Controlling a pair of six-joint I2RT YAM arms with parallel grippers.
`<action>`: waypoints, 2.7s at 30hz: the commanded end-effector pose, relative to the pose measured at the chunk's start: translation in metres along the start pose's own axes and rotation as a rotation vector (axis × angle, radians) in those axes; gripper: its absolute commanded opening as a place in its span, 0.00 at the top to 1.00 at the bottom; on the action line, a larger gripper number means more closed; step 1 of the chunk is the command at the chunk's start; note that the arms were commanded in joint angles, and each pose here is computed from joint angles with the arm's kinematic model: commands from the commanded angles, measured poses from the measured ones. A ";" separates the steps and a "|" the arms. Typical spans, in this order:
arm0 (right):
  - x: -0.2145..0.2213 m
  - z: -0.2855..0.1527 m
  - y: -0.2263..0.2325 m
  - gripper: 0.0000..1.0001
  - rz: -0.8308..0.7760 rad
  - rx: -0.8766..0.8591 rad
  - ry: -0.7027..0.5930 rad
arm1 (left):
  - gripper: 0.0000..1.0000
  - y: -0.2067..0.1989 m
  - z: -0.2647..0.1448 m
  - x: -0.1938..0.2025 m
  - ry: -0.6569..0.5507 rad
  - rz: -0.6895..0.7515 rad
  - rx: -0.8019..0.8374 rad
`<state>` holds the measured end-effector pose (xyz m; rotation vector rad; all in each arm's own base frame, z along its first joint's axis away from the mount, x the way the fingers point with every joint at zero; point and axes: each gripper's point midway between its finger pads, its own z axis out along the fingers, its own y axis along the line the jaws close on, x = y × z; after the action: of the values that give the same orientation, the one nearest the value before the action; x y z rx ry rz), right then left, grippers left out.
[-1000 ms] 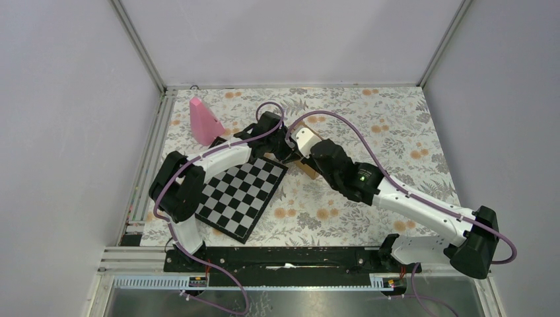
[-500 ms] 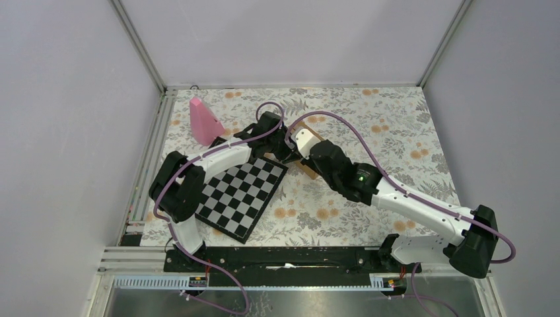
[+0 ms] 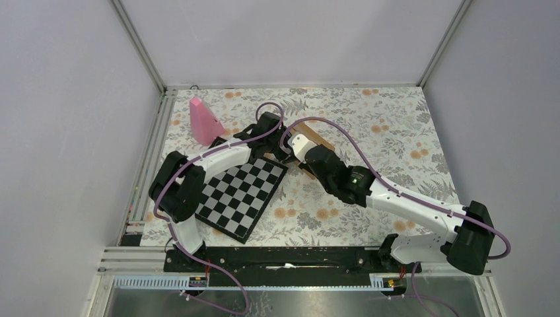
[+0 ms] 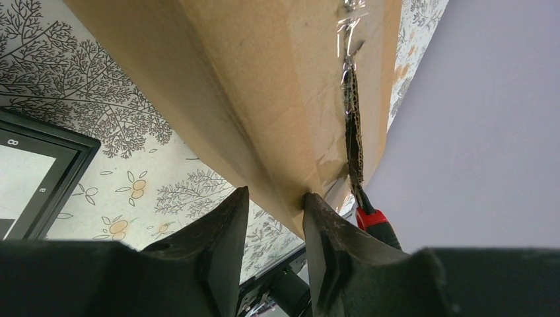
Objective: Unpack the express box
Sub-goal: Cut the express box at the center of the board, then adjust the express box at the center of the board.
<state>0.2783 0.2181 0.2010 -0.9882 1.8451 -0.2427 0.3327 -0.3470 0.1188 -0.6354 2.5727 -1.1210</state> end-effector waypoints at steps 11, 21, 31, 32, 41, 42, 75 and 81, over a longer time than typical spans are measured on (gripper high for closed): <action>-0.002 -0.015 -0.021 1.00 -0.072 0.090 0.030 | 0.64 0.089 0.009 -0.009 -0.053 -0.069 -0.281; 0.010 -0.038 -0.014 1.00 -0.012 -0.016 0.059 | 0.63 0.089 0.011 -0.008 -0.052 -0.083 -0.276; 0.032 -0.048 -0.008 1.00 0.001 -0.054 0.138 | 0.63 0.086 0.010 -0.009 -0.056 -0.085 -0.269; 0.034 -0.050 -0.011 1.00 0.007 -0.042 0.141 | 0.63 0.086 0.010 -0.010 -0.056 -0.083 -0.268; 0.028 -0.076 -0.050 1.00 0.229 0.125 0.069 | 0.58 0.071 0.008 -0.012 -0.048 -0.031 -0.230; 0.030 -0.076 -0.055 1.00 0.285 0.162 0.073 | 0.55 0.066 0.006 -0.012 -0.048 -0.017 -0.218; 0.083 -0.032 -0.080 1.00 1.509 -0.011 0.013 | 0.35 -0.034 -0.036 0.039 0.118 0.372 0.093; 0.100 -0.042 -0.081 1.00 1.503 0.072 0.038 | 0.28 -0.028 -0.037 0.034 -0.028 0.618 -0.091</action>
<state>0.2694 0.0982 0.1891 0.5891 2.1272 0.6681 0.2904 -0.3608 0.1383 -0.0561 2.6388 -1.0046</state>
